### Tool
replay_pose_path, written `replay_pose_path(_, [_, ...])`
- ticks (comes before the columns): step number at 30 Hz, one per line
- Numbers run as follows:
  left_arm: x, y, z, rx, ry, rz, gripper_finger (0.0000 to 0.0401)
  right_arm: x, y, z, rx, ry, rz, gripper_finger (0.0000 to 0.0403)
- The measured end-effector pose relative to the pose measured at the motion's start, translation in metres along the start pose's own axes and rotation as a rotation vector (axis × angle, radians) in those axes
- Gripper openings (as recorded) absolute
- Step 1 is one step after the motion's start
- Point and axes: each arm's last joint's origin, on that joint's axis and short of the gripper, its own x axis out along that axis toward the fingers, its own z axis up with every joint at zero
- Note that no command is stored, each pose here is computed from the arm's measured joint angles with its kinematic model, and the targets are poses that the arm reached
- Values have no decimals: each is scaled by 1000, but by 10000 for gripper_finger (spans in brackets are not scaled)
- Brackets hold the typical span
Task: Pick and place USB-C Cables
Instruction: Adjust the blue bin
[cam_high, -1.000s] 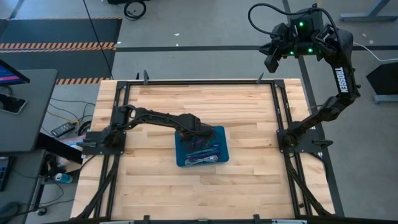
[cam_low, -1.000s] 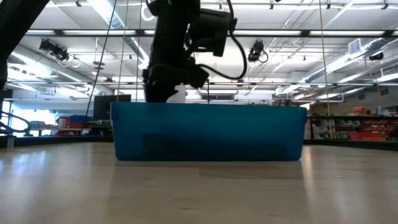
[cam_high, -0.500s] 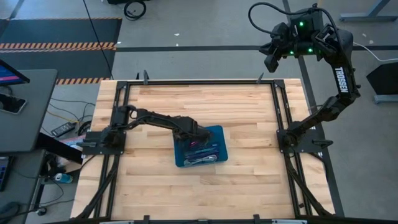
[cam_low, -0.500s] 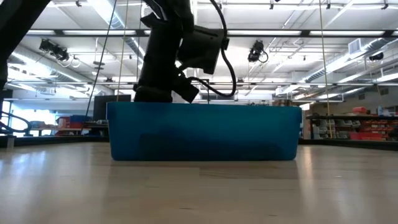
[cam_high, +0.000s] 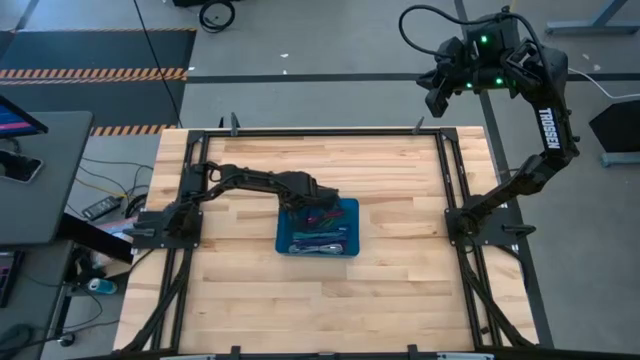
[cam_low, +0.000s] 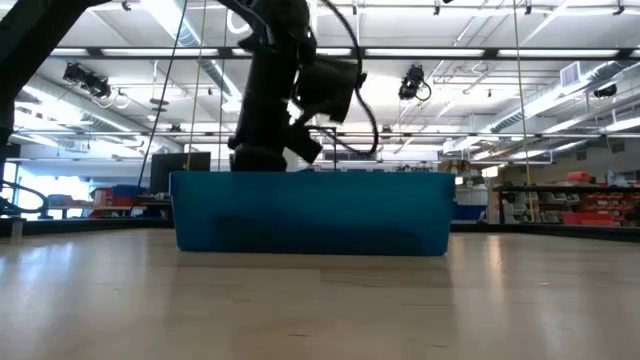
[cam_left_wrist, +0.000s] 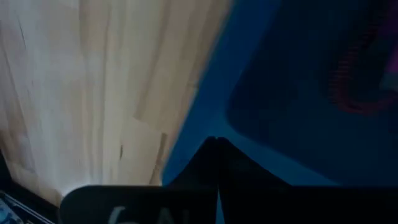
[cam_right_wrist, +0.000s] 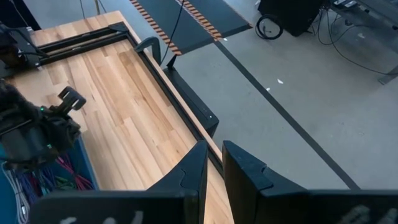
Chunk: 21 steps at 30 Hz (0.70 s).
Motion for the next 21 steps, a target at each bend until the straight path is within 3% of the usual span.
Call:
replay_pose_path(8, [-71,-4,26,51,-278,-67,0,0,0,0,-8,2,0,55])
replay_pose_path(16, [-145,32,43,17,-565,-80,1,-1,1,-11,-31,116,-14,55])
replay_pose_path(21, [-169,43,51,-19,-717,-183,2,-4,2,-12,-26,103,-10,55])
